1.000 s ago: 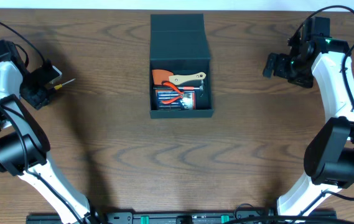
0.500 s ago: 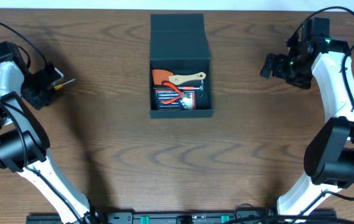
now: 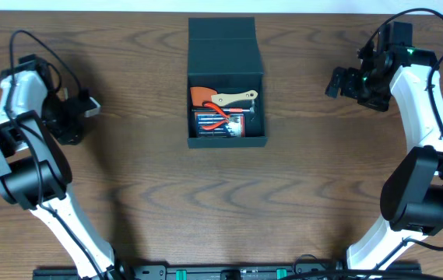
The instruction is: Pack container
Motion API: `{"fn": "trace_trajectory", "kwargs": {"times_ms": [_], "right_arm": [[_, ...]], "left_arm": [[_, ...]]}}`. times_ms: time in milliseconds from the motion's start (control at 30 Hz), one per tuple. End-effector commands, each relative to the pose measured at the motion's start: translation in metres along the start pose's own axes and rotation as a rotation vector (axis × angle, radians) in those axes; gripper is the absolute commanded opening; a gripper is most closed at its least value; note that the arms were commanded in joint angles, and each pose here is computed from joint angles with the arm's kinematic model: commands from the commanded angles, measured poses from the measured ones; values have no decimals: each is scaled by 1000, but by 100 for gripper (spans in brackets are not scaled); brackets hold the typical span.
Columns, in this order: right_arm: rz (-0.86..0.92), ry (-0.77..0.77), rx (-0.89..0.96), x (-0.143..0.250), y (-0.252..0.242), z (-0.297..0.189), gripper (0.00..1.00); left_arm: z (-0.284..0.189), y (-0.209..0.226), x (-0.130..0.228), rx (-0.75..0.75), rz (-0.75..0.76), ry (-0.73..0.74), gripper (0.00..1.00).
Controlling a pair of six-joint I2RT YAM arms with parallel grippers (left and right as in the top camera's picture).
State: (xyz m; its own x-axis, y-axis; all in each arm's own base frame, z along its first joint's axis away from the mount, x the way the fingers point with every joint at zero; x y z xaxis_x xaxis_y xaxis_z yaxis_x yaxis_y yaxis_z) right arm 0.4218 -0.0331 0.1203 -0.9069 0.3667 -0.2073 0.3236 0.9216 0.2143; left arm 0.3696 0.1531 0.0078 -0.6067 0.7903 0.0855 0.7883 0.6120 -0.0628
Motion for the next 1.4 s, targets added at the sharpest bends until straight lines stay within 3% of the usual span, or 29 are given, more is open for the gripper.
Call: {"fn": "trace_trajectory", "kwargs": {"times_ms": [0, 100, 300, 467, 767, 1033, 1233, 1367], "right_arm": [[14, 12, -7, 2, 2, 4, 99], [14, 12, -8, 2, 3, 4, 99], [15, 14, -8, 3, 3, 4, 99], [15, 18, -9, 3, 3, 4, 99], [11, -6, -16, -2, 4, 4, 99], [11, -8, -17, -3, 4, 4, 99], [11, 0, -49, -1, 10, 3, 99], [11, 1, -48, -1, 10, 3, 99]], "left_arm": [[27, -22, -14, 103, 33, 13, 54], [28, -13, -22, 55, -33, 0, 54], [27, 21, -35, -72, -445, -73, 59], [26, 19, -48, -27, -610, -154, 59], [22, 6, -68, 90, -664, -257, 59], [18, -15, -64, 172, -688, -219, 59], [-34, -33, -82, 281, -705, -349, 59], [-80, -27, -89, 238, -774, -467, 64]]}}
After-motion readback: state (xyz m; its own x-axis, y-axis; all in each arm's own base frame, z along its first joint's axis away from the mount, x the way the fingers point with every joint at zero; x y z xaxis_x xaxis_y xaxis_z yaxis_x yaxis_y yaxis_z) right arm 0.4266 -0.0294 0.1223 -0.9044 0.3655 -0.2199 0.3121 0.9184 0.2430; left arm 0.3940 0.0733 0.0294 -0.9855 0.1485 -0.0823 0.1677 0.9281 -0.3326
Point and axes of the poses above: each gripper's point midway between its finger pads, its own z axis out along the fingers, its own y axis along the line the jaws close on, x = y × z, the point moved 1 cm from there along -z, back along the fingers, and after that the axes turned 5 degrees about z, right-handed, at the moved point
